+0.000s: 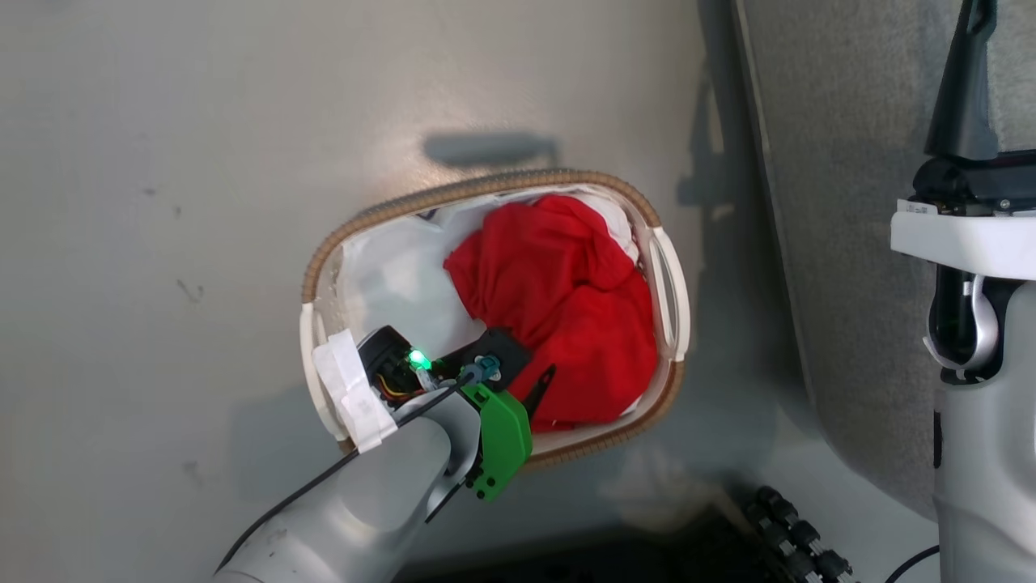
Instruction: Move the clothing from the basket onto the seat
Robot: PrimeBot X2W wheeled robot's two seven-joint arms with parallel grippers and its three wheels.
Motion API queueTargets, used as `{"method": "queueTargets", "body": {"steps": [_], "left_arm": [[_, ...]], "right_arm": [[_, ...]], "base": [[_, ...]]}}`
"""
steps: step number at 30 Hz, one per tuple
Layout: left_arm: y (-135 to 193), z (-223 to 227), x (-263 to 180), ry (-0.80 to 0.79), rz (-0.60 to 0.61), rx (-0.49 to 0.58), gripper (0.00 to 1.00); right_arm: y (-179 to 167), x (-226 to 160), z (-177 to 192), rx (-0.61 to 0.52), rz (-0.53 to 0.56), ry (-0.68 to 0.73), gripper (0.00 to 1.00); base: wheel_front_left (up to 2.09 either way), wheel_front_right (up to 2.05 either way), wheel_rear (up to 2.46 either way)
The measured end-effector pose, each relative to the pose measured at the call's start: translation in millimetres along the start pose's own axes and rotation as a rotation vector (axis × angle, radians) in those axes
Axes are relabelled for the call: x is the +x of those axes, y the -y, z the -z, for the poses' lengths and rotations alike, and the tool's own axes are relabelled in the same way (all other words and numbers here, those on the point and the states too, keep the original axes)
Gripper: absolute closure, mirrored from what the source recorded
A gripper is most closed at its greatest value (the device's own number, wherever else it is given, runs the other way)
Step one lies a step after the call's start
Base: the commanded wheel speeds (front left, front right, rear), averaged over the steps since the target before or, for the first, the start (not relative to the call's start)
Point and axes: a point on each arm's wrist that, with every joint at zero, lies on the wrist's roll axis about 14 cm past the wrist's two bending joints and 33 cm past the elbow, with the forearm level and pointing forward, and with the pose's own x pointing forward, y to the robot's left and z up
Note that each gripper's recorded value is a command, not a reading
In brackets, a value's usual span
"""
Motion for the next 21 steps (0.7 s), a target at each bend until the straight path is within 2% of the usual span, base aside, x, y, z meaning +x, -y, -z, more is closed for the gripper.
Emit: {"method": "queueTargets", "body": {"steps": [12, 13, 14, 15, 16, 17, 21], "left_arm": [[1, 51, 40, -0.136, 0.076, -0.099, 0.0], [2, 53, 41, -0.141, 0.08, -0.103, 0.07], [4, 54, 44, -0.145, 0.088, -0.104, 0.36], [5, 55, 45, -0.149, 0.096, -0.105, 0.59], [7, 55, 46, -0.15, 0.102, -0.106, 0.96], [8, 54, 47, -0.149, 0.106, -0.106, 1.0], [9, 47, 45, -0.116, 0.107, -0.1, 1.0]], "right_arm": [[13, -1, 50, -0.017, 0.018, -0.075, 0.0], [15, -2, 51, -0.017, 0.02, -0.079, 0.0], [16, -3, 53, -0.019, 0.023, -0.082, 0.0], [17, -3, 53, -0.024, 0.025, -0.085, 0.0], [19, -4, 53, -0.027, 0.027, -0.086, 0.0], [19, -4, 54, -0.029, 0.028, -0.087, 0.0], [19, -4, 51, -0.027, 0.028, -0.084, 0.0]], "base": [[0.0, 0.0, 0.0], [0.0, 0.0, 0.0], [0.0, 0.0, 0.0], [0.0, 0.0, 0.0], [0.0, 0.0, 0.0], [0.0, 0.0, 0.0], [0.0, 0.0, 0.0]]}}
